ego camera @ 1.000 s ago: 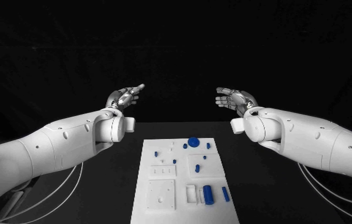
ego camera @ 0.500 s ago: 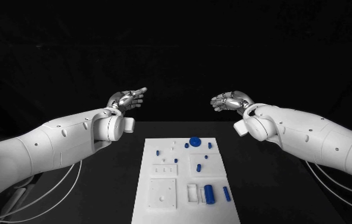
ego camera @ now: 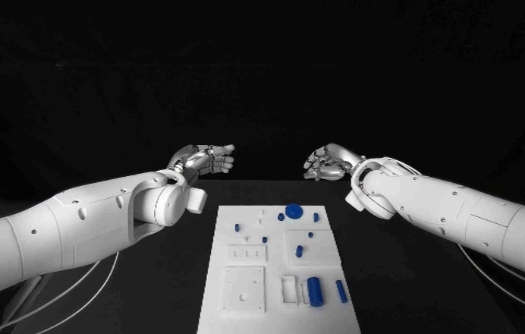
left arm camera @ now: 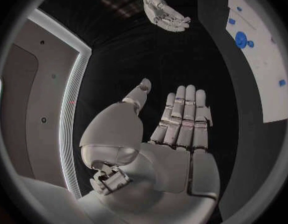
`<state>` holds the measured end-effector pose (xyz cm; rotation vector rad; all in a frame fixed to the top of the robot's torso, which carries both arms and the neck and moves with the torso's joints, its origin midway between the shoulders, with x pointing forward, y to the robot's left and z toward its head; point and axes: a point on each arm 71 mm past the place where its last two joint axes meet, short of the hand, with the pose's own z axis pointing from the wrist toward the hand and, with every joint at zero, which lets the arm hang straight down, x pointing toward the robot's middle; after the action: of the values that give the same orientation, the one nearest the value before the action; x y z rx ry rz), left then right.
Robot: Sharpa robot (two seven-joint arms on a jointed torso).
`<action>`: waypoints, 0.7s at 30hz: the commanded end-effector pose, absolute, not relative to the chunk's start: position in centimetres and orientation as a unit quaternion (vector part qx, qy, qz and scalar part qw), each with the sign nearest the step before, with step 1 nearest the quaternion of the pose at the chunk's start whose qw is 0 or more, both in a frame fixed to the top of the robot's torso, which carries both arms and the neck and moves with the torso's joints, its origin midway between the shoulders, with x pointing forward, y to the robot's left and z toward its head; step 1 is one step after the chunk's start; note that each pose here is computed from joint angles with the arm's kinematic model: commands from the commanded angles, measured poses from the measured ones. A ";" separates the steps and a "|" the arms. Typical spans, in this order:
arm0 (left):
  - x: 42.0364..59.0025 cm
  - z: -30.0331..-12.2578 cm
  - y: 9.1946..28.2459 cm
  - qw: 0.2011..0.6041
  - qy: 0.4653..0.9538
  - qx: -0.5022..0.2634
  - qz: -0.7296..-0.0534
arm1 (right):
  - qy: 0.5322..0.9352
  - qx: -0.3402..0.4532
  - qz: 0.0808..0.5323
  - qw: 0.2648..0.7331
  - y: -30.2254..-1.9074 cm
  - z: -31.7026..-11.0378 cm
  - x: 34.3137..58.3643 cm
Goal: Assemble the parts on the task board
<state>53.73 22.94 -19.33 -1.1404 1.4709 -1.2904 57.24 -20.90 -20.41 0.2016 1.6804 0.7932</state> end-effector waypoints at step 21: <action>49.3 -17.7 21.3 0.386 0.610 -0.390 -0.572 | 0.703 -0.143 0.241 0.653 -17.0 -22.5 56.7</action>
<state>49.45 21.63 -18.02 -1.0237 1.5574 -1.4237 56.73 -17.12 -22.44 -0.2684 1.6289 0.5828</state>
